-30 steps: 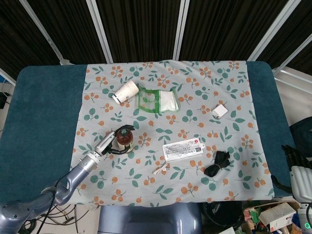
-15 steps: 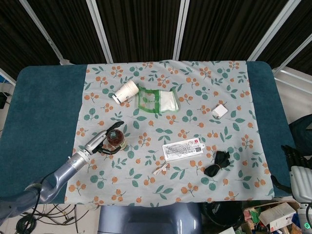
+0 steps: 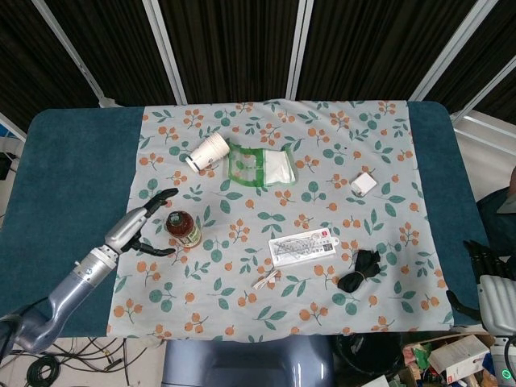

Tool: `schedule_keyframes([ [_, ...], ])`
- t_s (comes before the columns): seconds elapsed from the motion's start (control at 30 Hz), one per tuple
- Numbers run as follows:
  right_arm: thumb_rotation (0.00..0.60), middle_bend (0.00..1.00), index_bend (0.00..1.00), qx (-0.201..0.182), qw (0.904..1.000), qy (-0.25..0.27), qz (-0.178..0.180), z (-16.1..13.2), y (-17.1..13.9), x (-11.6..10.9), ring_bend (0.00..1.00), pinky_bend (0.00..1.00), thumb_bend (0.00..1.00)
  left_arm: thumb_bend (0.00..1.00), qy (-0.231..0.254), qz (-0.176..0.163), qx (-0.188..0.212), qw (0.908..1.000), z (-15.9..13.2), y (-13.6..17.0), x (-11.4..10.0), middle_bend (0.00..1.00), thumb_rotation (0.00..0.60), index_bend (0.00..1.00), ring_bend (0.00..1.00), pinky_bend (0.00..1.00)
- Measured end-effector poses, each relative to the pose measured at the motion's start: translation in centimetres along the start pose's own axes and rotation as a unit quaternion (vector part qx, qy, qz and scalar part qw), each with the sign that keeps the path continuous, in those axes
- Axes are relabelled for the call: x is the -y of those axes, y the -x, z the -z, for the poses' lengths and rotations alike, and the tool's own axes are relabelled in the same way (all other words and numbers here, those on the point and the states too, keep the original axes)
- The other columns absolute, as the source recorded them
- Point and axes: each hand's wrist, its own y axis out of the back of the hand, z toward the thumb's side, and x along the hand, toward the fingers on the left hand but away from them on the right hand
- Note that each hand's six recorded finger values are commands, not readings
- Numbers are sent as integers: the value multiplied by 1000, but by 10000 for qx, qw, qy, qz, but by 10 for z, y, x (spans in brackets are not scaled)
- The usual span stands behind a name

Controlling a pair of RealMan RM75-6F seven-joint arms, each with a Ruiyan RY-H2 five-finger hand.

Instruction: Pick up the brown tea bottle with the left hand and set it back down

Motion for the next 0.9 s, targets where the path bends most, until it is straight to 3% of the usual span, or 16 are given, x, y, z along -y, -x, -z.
schedule_keyframes([
  [0.13,600,52,0,15,10000,1,-7,0,1,0,61,151,191,150,-193,-318,58,9993,-15,20,-31,0,600,0,0,118],
  [0.33,600,52,0,25,10000,3,-4,1,1,0,61,151,190,187,-1261,-838,-37,9885,-21,47,-51,0,600,0,0,118],
  [0.43,600,52,0,15,10000,-6,-4,0,0,0,61,151,191,187,-2004,-1182,-233,9723,-21,65,-57,0,600,0,0,118],
  [0.57,600,52,0,11,10000,-10,1,0,0,0,61,151,190,187,-2741,-1730,-784,9428,-15,106,-64,0,600,0,0,117],
  [0.67,600,52,0,14,10000,-6,10,0,0,0,62,151,190,187,-2879,-1999,-1208,9288,-7,136,-66,0,600,0,0,115],
  [0.9,600,52,0,-20,10000,-29,20,-1,0,0,61,151,190,194,-2466,-2231,-1976,9222,17,190,-64,0,600,0,0,77],
])
